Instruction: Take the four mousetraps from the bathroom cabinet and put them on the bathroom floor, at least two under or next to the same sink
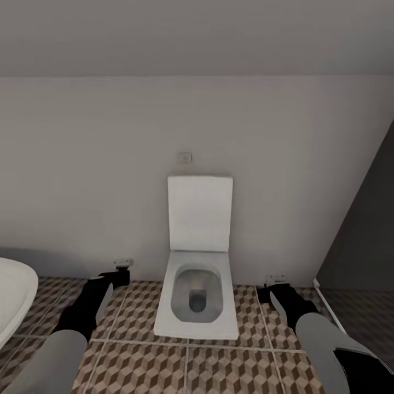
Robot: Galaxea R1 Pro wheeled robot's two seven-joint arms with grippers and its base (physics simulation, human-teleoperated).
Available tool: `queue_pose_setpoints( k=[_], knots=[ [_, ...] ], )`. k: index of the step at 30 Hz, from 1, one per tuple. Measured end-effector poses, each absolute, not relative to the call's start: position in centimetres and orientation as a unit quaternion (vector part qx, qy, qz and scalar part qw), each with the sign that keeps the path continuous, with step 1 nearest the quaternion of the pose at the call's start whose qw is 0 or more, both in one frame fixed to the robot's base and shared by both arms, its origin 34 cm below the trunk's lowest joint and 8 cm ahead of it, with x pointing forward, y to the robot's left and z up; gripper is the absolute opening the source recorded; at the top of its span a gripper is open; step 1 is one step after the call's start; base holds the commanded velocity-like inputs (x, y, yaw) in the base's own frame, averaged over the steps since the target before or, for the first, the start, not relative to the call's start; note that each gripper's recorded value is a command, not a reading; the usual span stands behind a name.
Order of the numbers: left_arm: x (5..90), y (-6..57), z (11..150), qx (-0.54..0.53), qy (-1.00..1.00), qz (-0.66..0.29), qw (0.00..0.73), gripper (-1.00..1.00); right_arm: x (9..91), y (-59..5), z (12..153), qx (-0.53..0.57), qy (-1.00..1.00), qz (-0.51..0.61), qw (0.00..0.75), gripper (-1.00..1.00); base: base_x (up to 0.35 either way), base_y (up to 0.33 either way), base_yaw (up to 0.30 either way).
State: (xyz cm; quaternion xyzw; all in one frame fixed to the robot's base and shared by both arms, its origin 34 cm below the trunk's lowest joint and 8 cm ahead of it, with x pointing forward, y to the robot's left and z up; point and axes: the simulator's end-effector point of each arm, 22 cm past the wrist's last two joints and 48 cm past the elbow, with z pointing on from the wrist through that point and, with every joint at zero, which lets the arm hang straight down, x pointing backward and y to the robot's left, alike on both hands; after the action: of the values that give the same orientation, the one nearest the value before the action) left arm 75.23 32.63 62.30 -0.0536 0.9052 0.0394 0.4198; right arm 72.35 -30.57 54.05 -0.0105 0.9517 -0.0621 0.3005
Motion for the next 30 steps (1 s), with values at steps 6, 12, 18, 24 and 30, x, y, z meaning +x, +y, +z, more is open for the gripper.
queue_pose_setpoints(
  k=[6,12,18,24,30],
  knots=[
    [74.9,32.6,60.8,-0.053,0.907,0.039,0.417,-1.00,72.1,-30.6,52.8,-0.010,0.952,-0.063,0.301,-1.00,0.000,0.000,0.000],
    [74.6,32.6,59.4,-0.054,0.907,0.038,0.416,-1.00,71.9,-30.7,51.6,-0.010,0.952,-0.063,0.301,-1.00,0.000,0.000,0.000],
    [74.4,32.6,58.2,-0.054,0.907,0.038,0.416,-1.00,71.7,-30.6,50.3,-0.010,0.951,-0.063,0.301,-1.00,0.000,0.000,0.000],
    [74.1,32.6,56.9,-0.054,0.907,0.038,0.416,-1.00,71.4,-30.6,49.1,-0.010,0.951,-0.062,0.301,-1.00,0.000,0.000,0.000],
    [73.9,32.6,55.6,-0.054,0.907,0.038,0.416,-1.00,71.2,-30.6,47.8,-0.010,0.951,-0.062,0.301,-1.00,0.000,0.000,0.000]
  ],
)
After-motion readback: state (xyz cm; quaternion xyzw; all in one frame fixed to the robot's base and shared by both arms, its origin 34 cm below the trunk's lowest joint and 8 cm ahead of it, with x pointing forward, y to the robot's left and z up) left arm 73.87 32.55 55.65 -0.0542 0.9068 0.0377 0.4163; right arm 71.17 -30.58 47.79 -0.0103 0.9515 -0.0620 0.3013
